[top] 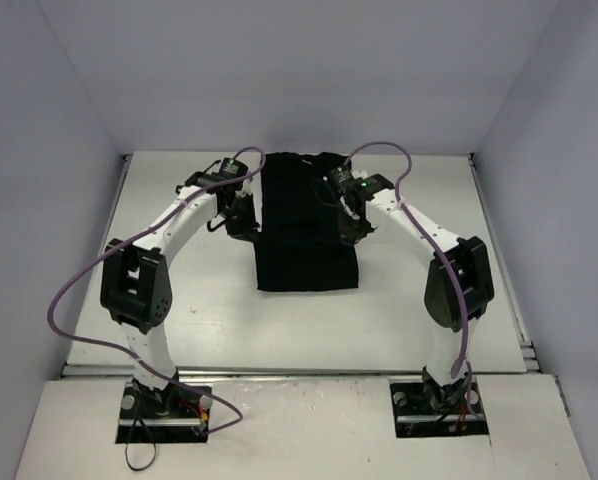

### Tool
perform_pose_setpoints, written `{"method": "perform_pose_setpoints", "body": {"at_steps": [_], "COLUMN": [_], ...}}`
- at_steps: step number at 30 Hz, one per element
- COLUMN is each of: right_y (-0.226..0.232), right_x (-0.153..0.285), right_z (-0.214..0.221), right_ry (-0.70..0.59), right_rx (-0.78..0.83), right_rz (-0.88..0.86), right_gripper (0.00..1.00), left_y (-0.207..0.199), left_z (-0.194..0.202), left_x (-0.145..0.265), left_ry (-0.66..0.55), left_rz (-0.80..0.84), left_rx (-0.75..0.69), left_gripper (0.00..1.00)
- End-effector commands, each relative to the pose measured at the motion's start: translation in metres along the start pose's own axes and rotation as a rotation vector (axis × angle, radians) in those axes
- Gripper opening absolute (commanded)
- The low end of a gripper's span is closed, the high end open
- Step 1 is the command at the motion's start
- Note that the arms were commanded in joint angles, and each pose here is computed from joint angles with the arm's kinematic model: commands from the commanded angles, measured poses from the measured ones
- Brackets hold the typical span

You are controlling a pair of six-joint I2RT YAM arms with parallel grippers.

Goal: Fold and stack the t-shirts

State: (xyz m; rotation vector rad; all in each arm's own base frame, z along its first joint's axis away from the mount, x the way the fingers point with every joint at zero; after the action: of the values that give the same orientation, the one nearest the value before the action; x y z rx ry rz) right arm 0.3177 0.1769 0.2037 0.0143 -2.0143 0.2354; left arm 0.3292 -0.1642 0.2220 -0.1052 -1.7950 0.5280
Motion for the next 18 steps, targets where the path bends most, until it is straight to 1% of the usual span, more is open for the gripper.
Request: {"method": "perform_pose_setpoints", "body": {"at_steps": [1,7,18], "right_y": [-0.004,-0.009,-0.02], "right_x": [0.005,-0.004,-0.025], "right_z": [-0.027,-0.04,-0.051], "right_ry": [-0.067,-0.067,-0.055], "right_rx": [-0.004,-0.014,-0.055], "right_rz": [-0.005,-0.012,0.023], "right_gripper": [0.0,0.0,0.0], "left_y": [-0.009,-0.015,-0.023], "left_z": [-0.02,-0.035,-0.056], "left_x": [0.019,0.017,-0.007], "left_ry": [-0.072,-0.094,-0.09], "left_rz": [0.054,0.068,0.065], "left_rx": [-0.057,-0.069,-0.076], "left_gripper": [0.0,0.0,0.0]}}
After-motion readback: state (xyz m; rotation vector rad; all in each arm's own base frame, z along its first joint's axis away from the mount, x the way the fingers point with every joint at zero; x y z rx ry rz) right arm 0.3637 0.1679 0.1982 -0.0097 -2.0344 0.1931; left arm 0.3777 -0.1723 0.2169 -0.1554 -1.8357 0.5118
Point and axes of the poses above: each gripper's point midway between its finger pads, its own x axis back along the fingers, its own y axis along the line the jaws close on, z = x × y, the point moved 10 cm from there along x, back along the fingers, and after that the axes turned 8 degrees about x, right-handed, at the moved point
